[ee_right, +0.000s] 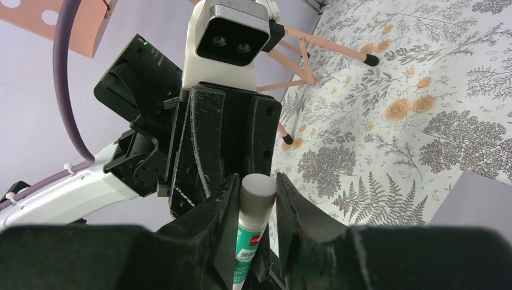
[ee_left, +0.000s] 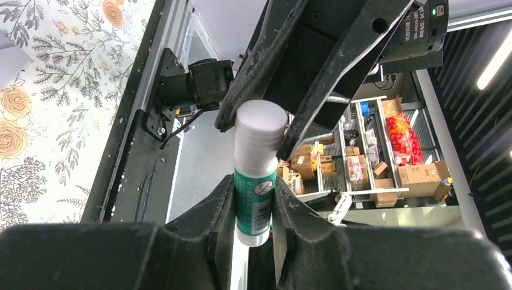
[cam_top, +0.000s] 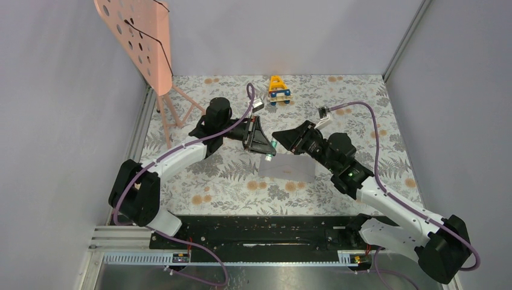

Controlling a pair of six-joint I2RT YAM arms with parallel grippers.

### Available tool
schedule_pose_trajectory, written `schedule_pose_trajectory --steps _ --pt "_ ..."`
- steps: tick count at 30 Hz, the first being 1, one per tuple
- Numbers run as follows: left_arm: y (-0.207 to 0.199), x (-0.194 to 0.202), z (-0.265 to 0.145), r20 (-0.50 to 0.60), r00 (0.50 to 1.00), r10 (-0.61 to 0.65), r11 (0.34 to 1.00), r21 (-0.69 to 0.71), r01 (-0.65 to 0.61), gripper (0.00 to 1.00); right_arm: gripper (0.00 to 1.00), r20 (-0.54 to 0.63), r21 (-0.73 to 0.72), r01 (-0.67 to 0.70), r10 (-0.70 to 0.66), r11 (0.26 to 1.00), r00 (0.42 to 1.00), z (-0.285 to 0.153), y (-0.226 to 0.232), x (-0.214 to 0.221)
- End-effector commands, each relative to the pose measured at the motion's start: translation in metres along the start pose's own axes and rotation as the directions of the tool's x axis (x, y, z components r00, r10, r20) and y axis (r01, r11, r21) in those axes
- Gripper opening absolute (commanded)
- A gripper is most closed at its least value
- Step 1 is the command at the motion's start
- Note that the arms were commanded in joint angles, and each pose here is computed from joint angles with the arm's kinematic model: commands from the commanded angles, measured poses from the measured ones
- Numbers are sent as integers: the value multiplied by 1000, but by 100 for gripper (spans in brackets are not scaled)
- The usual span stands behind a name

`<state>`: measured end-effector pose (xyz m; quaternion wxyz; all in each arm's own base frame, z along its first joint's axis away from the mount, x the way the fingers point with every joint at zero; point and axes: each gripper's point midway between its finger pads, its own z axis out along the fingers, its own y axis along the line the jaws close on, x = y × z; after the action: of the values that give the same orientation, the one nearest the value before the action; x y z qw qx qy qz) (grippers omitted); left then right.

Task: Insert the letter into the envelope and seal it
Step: Close the solid glue cap on the solid glue.

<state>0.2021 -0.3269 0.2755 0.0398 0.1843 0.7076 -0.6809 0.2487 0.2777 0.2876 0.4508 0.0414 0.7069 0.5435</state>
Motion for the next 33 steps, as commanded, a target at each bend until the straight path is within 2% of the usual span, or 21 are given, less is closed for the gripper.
schedule_pose_trajectory --steps 1,12,22,33 --pt "15 -70 -7 304 950 75 994 -96 -48 0 0 -305 -212 -31 -36 977 952 -28 53 73" --pt "27 -89 -20 378 924 54 993 -116 -11 0 0 -323 -234 -50 -29 971 946 -34 64 82" --pt "40 -94 -26 379 923 61 990 -139 -9 0 0 -321 -298 -95 -6 950 947 -38 83 76" --pt "37 -106 -29 384 921 71 991 -131 -22 0 0 -378 -279 -84 -29 957 925 -35 77 96"
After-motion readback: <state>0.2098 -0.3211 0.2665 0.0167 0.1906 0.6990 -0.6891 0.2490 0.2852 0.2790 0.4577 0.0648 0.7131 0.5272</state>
